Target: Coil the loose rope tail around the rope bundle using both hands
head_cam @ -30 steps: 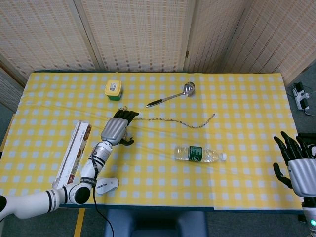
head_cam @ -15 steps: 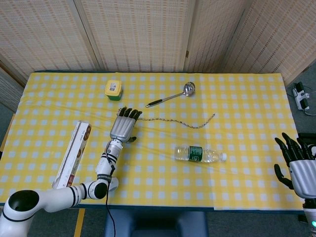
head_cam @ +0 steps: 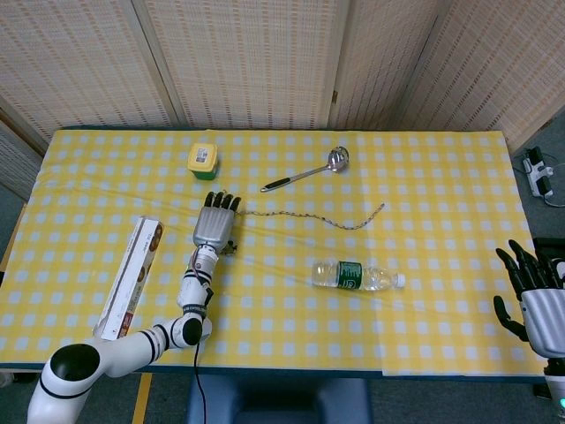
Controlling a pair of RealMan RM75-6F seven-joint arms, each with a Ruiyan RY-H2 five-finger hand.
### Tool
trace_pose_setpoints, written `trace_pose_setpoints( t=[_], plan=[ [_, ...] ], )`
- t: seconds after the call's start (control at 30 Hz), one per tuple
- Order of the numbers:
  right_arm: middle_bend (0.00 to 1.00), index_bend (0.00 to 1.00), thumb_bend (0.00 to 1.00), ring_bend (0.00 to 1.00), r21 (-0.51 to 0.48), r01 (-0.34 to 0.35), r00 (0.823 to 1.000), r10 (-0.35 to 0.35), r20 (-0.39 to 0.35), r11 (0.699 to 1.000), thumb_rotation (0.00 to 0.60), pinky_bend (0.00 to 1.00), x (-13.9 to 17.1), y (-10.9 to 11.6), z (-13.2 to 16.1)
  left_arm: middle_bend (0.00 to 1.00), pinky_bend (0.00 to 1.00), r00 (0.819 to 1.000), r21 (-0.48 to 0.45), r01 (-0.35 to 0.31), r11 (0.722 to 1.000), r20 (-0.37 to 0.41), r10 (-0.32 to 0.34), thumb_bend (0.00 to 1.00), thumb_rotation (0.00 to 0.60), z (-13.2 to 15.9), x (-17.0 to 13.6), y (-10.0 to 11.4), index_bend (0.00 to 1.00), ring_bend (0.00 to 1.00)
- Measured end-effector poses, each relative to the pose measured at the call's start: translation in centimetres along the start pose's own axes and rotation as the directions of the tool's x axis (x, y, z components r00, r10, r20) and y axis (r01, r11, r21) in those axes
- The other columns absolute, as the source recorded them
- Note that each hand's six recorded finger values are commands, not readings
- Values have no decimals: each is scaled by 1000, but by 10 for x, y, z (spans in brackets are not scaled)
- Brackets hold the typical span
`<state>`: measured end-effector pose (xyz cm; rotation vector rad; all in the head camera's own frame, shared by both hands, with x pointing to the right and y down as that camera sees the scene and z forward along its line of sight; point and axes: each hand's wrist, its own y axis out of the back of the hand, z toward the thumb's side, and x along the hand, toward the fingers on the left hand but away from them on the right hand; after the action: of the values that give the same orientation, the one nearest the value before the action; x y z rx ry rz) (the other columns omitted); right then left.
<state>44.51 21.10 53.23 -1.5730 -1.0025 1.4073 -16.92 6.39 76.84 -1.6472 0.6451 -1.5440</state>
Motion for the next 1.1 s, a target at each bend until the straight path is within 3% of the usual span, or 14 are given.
trace_pose_setpoints(
  t=[0.13, 0.4, 0.63, 0.9, 1.1],
  plan=[
    [19, 0, 509, 95, 1, -2, 1000, 2, 0, 1000, 600, 34, 0, 0, 0, 134, 86, 999, 62, 21, 998, -46, -18, 217, 600, -14, 2, -10, 136, 99],
    [20, 0, 509, 94, 7, 2, 1000, -2, -8, 1000, 600, 33, -1, -2, 3, 207, 213, 990, -13, 85, 996, -111, -86, 222, 600, -34, 1, -24, 229, 215],
    [20, 0, 509, 94, 6, 5, 1000, -5, -4, 1000, 600, 34, 1, -1, 2, 323, 331, 988, -80, 82, 993, -123, -92, 235, 600, -39, 0, -24, 331, 320],
    [19, 0, 510, 94, 4, 4, 1000, -4, -5, 1000, 600, 34, 1, -1, 2, 420, 392, 993, -107, 67, 992, -85, -76, 273, 600, -43, -4, -22, 419, 415],
    [19, 0, 509, 97, 0, 4, 1000, -4, -6, 1000, 600, 34, 1, -1, 2, 432, 402, 998, -113, 66, 991, 8, -66, 277, 600, -39, -13, -20, 447, 425]
  ],
)
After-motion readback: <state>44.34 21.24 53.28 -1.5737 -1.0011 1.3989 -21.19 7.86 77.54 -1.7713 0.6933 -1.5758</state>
